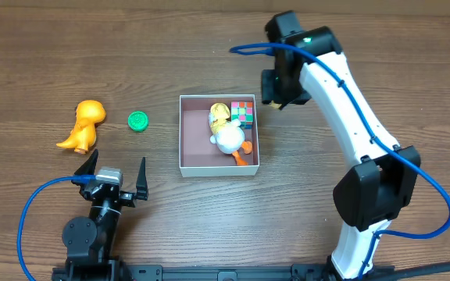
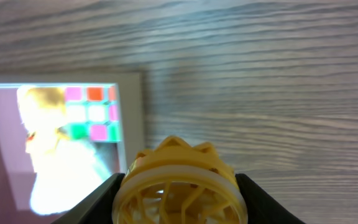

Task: Pack container
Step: 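Carry the yellow lattice ball over the box and release it inside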

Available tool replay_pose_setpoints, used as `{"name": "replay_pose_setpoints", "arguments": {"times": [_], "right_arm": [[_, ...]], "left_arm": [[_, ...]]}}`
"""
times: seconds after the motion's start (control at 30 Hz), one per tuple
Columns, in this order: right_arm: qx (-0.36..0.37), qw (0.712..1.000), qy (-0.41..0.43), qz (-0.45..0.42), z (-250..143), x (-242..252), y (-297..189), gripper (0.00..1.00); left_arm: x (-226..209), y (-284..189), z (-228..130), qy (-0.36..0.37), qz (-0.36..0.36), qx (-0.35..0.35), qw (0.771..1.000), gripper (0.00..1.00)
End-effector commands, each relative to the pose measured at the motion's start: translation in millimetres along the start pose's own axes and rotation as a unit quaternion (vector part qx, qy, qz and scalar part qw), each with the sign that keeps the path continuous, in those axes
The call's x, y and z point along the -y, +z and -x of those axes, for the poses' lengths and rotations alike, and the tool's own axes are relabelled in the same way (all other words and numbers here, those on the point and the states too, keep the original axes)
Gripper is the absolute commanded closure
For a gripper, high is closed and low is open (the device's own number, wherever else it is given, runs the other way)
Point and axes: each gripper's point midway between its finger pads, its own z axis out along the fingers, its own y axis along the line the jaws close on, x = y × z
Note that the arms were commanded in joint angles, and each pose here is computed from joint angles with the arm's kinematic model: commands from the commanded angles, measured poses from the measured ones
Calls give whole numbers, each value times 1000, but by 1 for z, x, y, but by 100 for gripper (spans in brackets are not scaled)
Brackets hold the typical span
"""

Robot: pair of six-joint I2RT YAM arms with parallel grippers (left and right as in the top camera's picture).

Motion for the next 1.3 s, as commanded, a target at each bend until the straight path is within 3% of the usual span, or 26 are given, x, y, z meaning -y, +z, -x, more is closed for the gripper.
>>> {"name": "replay_pose_setpoints", "arguments": {"times": [0.0, 0.33, 0.63, 0.9, 1.27], "right_arm": [[14, 999, -32, 13, -3, -28, -12, 49], [13, 993, -96, 63, -26, -93, -17, 49], [64, 984, -136, 96, -22, -140, -23, 48], [103, 979, -136, 115, -5, -153, -22, 48], [75, 982, -136, 105, -4, -160, 23, 47]], "left_arm": [[-2, 0, 0, 5, 6, 3, 1000, 0], [-2, 0, 0, 5, 6, 3, 1000, 0], [-2, 0, 0, 5, 6, 3, 1000, 0], [-2, 0, 0, 5, 6, 3, 1000, 0], [-2, 0, 0, 5, 6, 3, 1000, 0]]}}
